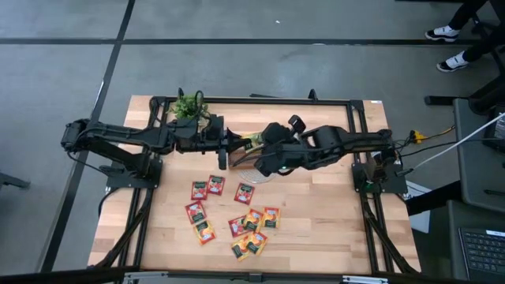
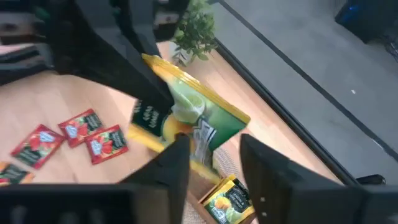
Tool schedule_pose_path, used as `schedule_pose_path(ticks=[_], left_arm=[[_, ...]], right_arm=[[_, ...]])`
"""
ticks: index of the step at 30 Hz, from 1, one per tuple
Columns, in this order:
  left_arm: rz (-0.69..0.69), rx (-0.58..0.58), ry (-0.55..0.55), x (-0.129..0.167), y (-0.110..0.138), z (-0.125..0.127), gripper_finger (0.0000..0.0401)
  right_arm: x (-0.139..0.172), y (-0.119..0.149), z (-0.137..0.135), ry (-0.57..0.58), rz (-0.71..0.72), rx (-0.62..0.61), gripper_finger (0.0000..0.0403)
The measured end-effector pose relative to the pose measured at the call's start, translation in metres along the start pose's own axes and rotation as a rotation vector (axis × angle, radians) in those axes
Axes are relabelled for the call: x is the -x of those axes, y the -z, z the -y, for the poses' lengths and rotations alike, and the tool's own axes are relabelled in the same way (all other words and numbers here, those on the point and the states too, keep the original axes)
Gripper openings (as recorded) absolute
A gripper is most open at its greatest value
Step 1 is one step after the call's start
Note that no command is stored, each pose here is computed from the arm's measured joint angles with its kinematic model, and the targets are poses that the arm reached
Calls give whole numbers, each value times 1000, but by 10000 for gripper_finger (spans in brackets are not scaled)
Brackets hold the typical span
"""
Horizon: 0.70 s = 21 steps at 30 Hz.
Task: Pick & Place Tea
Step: Put the yellow tea bag into the right section of the wooden organizer
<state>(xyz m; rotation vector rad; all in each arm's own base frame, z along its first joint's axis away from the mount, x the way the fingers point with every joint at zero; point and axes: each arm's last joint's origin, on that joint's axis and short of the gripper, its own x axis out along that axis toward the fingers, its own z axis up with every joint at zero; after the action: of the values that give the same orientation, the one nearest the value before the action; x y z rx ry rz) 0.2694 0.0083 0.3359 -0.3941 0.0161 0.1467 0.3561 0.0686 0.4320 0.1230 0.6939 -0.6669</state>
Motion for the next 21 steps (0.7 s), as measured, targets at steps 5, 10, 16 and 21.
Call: schedule_pose_path(ticks=[5,10,16,21], left_arm=[[-6,11,7,-1,-5,-13,3],[-48,19,8,-2,-9,-33,3],[-91,33,18,0,-15,-57,3],[-100,41,49,3,-21,-70,3]], right_arm=[[24,-5,18,-76,5,-39,207],[50,-9,41,-139,25,-98,227],[70,-11,61,-166,55,-137,228],[72,-11,66,-156,61,-143,229]])
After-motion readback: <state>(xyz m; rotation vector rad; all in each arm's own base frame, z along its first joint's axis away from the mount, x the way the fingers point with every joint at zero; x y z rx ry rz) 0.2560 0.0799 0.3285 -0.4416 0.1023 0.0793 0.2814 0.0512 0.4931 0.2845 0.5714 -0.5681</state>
